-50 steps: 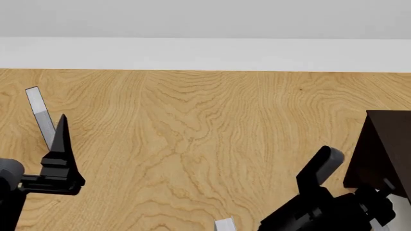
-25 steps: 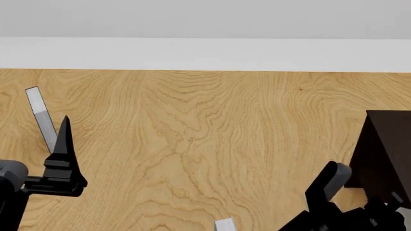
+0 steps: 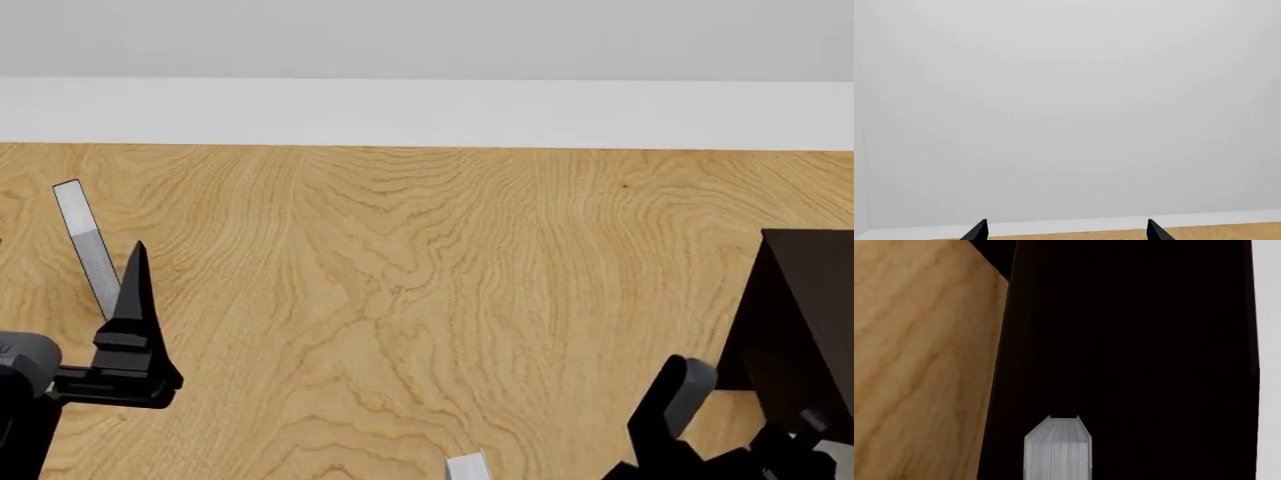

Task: Pick up the book on the right and place it on the cabinet shelf.

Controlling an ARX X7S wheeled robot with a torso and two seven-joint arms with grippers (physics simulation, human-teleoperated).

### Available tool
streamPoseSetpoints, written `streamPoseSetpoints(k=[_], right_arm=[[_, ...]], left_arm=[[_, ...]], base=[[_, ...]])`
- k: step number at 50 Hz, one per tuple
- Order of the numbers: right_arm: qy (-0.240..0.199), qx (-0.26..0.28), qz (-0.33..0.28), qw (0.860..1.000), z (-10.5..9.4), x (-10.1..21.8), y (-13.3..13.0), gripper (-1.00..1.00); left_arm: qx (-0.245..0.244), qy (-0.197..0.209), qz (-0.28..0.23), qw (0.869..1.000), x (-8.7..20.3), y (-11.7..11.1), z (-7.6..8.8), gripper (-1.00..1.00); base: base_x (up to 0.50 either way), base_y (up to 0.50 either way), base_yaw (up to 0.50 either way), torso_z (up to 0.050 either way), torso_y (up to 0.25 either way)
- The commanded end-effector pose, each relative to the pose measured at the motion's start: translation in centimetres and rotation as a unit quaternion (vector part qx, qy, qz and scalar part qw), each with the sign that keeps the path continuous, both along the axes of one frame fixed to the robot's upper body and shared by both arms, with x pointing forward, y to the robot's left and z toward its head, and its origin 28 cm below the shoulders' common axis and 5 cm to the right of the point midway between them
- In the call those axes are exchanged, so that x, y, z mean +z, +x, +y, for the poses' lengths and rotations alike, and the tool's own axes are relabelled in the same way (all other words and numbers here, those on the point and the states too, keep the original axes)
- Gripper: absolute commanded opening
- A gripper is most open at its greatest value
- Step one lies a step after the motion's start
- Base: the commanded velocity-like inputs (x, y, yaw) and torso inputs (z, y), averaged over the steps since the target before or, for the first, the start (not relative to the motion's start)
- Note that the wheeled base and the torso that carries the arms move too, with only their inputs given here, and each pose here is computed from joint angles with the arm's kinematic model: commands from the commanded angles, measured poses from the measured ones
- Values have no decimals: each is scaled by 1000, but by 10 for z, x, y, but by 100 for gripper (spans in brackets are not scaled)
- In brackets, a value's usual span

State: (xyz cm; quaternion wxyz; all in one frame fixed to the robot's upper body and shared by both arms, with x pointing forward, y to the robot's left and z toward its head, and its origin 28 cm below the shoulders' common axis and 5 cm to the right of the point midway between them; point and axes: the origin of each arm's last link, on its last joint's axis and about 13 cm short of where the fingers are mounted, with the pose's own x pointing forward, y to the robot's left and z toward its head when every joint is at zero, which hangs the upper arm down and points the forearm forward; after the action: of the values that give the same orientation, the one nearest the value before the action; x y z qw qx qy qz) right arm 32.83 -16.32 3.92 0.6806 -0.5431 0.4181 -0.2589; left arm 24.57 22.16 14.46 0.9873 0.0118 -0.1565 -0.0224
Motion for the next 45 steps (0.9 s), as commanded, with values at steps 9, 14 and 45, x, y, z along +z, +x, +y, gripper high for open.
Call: streamPoseSetpoints(k=[9, 14, 45], right_arm=[[-77, 8, 30, 997, -17, -4, -10, -100], [-71, 5, 30, 997, -18, -6, -11, -100], [-59, 66, -34, 996, 8, 9, 12, 100]], left_arm=[[1, -1, -1, 1000, 1, -1, 0, 100], [0, 1, 1, 1000, 0, 0, 0, 100], [-3, -1, 0, 1000, 1, -1, 0, 100]], base=[[0, -1, -2, 0, 1], [0, -1, -3, 0, 0], [0, 0, -1, 0, 1]])
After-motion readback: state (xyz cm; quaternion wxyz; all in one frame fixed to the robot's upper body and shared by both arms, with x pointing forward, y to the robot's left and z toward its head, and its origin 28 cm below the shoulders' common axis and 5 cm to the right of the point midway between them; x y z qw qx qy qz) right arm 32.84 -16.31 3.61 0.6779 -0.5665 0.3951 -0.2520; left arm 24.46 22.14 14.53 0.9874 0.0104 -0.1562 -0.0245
